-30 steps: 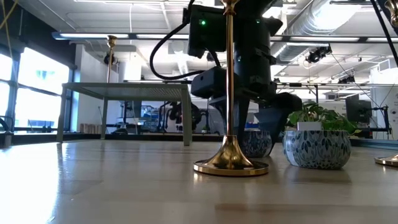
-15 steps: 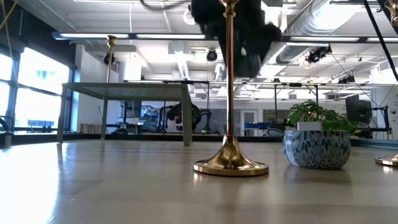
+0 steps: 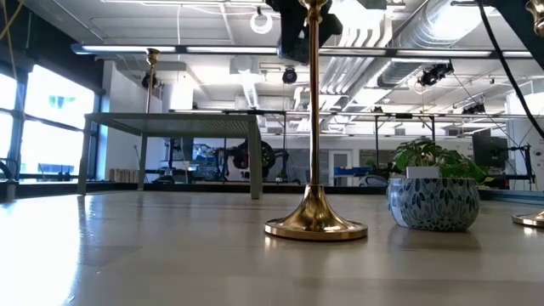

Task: Pick & Place candle stick holders
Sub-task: Put the top right blue patterned round candle on the shelf

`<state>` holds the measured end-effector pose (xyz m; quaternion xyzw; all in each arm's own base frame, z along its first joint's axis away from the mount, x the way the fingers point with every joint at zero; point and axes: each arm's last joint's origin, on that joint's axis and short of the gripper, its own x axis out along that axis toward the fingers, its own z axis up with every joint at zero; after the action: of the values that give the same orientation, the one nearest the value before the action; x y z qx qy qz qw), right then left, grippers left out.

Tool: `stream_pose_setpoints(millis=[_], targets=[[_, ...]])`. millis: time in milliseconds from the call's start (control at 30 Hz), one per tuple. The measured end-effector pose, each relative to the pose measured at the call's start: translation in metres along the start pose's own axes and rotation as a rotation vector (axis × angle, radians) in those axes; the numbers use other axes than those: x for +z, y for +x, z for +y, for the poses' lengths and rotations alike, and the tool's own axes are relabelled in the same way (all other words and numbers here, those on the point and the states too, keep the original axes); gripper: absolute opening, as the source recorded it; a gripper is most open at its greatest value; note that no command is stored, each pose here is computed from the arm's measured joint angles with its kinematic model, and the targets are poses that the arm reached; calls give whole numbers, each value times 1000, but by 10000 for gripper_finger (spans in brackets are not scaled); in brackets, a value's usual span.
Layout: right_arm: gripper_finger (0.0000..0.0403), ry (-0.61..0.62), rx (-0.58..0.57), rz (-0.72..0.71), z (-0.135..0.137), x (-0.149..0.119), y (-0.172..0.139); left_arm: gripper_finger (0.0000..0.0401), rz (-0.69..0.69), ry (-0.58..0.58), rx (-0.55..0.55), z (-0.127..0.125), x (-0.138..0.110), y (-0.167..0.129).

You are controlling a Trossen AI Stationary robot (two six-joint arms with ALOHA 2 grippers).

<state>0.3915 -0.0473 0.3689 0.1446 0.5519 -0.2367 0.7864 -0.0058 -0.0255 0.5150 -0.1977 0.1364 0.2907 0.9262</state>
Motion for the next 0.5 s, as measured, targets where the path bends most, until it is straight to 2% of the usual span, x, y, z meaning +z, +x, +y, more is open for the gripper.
stream_pose_setpoints(millis=[200, 333, 500], targets=[[286, -40, 27, -59, -30, 20, 10, 191, -12, 2, 30, 0, -1, -2], [286, -53, 84, -150, -38, 33, 10, 191, -20, -27, 76, 2, -1, -2], [286, -114, 84, -167, -40, 35, 10, 191, -8, -56, 74, 3, -1, 1]])
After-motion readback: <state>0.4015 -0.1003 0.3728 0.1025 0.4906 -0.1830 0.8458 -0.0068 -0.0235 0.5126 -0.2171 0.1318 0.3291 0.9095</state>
